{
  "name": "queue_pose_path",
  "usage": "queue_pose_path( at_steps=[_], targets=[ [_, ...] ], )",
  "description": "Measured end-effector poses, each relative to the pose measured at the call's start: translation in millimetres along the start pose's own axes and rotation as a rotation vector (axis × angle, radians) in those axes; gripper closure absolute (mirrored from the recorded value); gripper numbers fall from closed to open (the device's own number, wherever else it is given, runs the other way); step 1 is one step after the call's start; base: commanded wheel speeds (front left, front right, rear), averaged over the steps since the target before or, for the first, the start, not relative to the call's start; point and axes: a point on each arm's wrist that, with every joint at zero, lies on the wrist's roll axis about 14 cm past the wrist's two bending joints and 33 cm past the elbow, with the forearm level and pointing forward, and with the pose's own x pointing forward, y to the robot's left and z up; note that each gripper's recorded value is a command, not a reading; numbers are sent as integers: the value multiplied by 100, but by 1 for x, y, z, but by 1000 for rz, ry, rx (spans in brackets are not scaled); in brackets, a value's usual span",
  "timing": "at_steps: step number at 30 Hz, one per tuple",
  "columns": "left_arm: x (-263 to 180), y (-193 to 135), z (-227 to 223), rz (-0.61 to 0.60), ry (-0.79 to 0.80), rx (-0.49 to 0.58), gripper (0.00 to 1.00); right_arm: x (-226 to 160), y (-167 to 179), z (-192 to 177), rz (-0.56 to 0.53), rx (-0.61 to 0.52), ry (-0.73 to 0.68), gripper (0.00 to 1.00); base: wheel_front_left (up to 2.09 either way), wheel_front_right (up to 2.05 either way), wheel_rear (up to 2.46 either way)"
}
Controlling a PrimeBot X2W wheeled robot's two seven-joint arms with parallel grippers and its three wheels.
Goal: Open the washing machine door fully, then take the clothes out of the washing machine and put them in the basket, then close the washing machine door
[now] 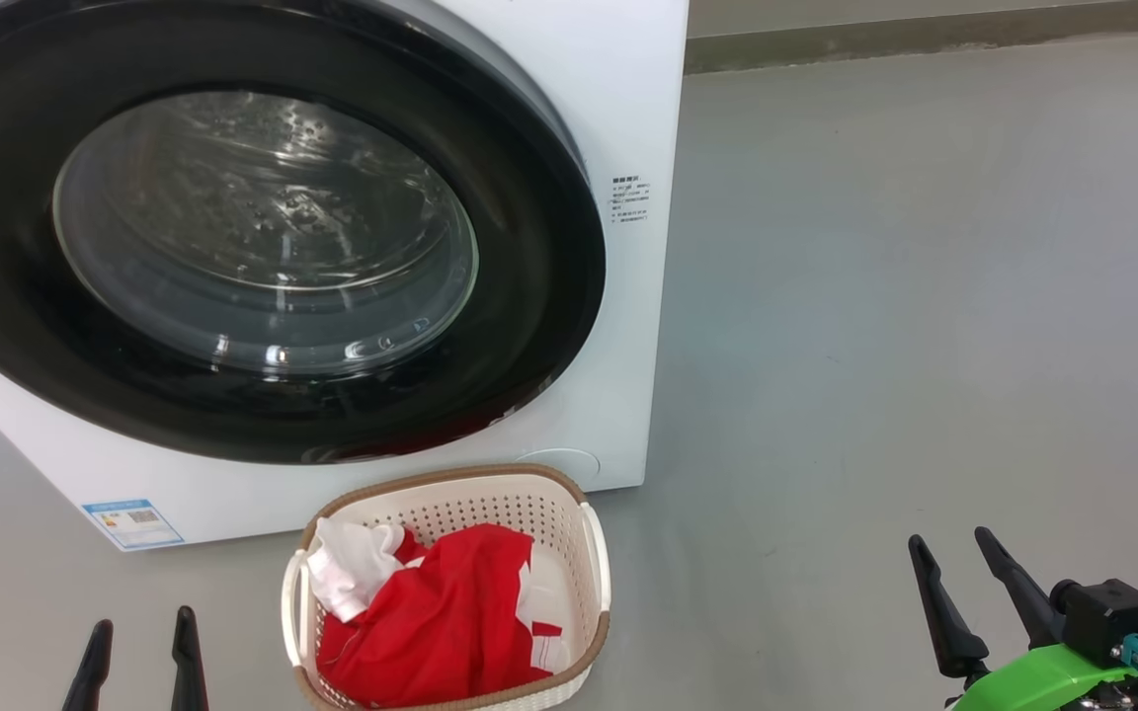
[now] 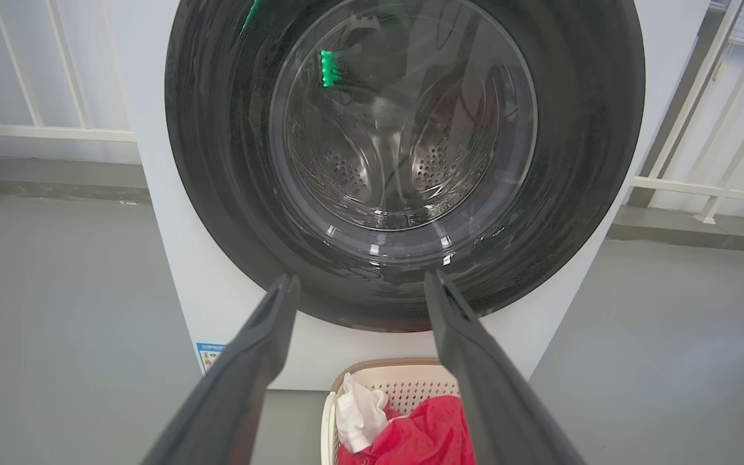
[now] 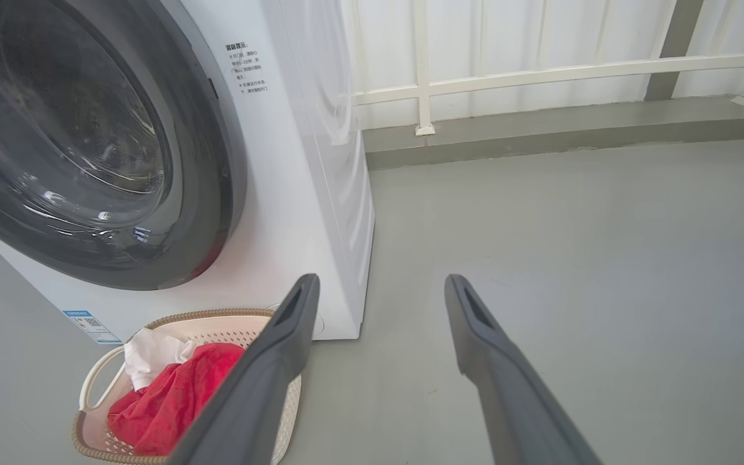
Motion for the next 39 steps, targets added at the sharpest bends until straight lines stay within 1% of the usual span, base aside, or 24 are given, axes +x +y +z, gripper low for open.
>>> queue_pose_path(
  at_steps=[7, 8, 13, 17, 35, 39],
  targets=[
    [0, 1, 2, 4, -7, 1, 0, 2, 2, -1, 7, -5, 4, 0, 0, 0, 0],
    [0, 1, 2, 5, -5, 0, 100, 2, 2, -2, 7, -4, 7, 100, 0, 0, 0],
    [-6, -1, -20, 18, 63, -28, 100, -3, 5, -23, -10, 26, 67, 100, 0, 0, 0],
    [-7, -1, -24, 30, 77, -67, 100, -7, 5, -30, -18, 52, 90, 100, 0, 0, 0],
    [-8, 5, -31, 82, 109, -259, 100, -4, 2, -29, -65, 245, 95, 100, 0, 0, 0],
    [-8, 6, -32, 93, 112, -304, 100, -4, 2, -29, -79, 303, 93, 100, 0, 0, 0]
  ],
)
